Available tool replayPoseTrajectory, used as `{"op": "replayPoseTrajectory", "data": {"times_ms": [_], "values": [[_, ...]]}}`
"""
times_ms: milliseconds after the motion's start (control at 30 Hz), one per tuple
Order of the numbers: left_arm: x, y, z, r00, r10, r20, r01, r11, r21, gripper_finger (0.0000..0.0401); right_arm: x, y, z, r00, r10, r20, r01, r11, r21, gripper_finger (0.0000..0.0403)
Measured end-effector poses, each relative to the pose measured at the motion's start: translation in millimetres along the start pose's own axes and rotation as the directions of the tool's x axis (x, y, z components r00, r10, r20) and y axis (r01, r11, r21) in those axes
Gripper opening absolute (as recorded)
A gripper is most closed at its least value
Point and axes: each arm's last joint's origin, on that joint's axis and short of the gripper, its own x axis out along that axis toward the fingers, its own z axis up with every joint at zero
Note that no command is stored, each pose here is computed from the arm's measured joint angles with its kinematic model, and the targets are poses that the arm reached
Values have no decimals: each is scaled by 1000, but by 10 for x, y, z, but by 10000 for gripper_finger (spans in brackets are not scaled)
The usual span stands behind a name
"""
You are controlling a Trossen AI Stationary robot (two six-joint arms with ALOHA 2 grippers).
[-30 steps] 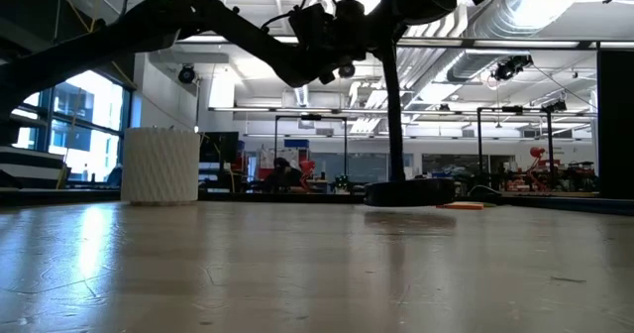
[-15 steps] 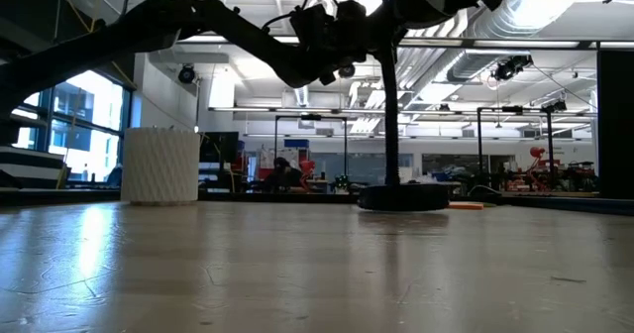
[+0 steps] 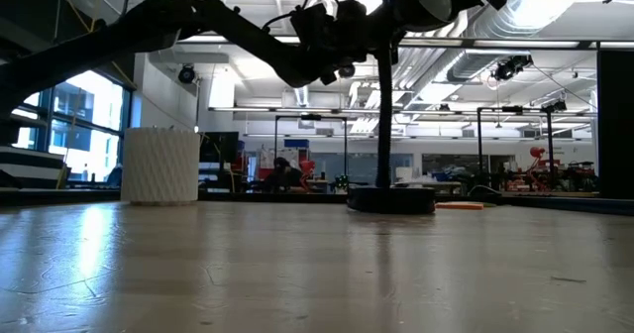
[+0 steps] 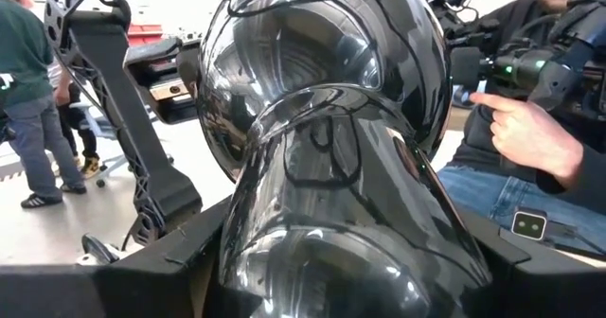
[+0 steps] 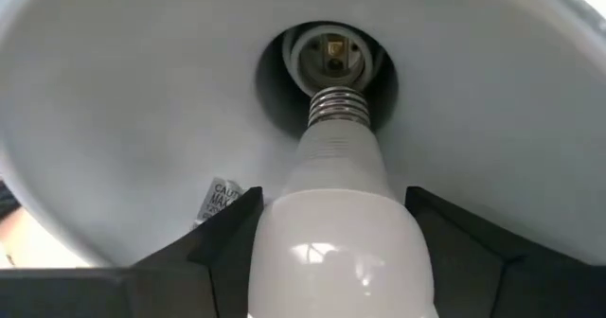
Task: Screw lightbulb
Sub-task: Insert the light bulb into the desk lamp
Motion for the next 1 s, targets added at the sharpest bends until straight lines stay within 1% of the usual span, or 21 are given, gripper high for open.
{"op": "replayPoseTrajectory", "data": {"times_ms": [67, 167, 300, 367, 533, 700, 833, 1000], "values": [[0, 0, 0, 1000, 0, 0, 0, 1000, -1, 257, -4, -1, 3, 1000, 0, -1, 0, 1000, -9, 228], [-1, 0, 0, 1000, -1, -1, 1, 1000, -4, 257, -71, -3, 77, 1000, 0, -15, 0, 1000, -28, 228], [-12, -1, 3, 1000, -1, -2, 1, 1000, -10, 257, -193, -25, 294, 999, 8, -49, -9, 1000, -8, 228], [-16, 1, 2, 1000, 2, -1, -2, 1000, -17, 257, -221, -16, 389, 997, 14, -71, -16, 1000, -19, 228], [-7, -2, 2, 1000, -6, -4, 5, 1000, -25, 257, -100, 100, 524, 988, 24, -155, -33, 998, -59, 228], [-8, -3, -2, 1000, -14, -9, 14, 999, -36, 257, 49, 145, 586, 965, -69, -253, 34, 990, -139, 227], [7, -2, -1, 1000, -8, -4, 8, 999, -40, 257, 17, 181, 700, 967, -100, -236, 60, 984, -170, 227], [43, -7, -1, 1000, -17, -4, 17, 999, -39, 257, -56, 176, 845, 969, -82, -232, 46, 987, -156, 227]]}}
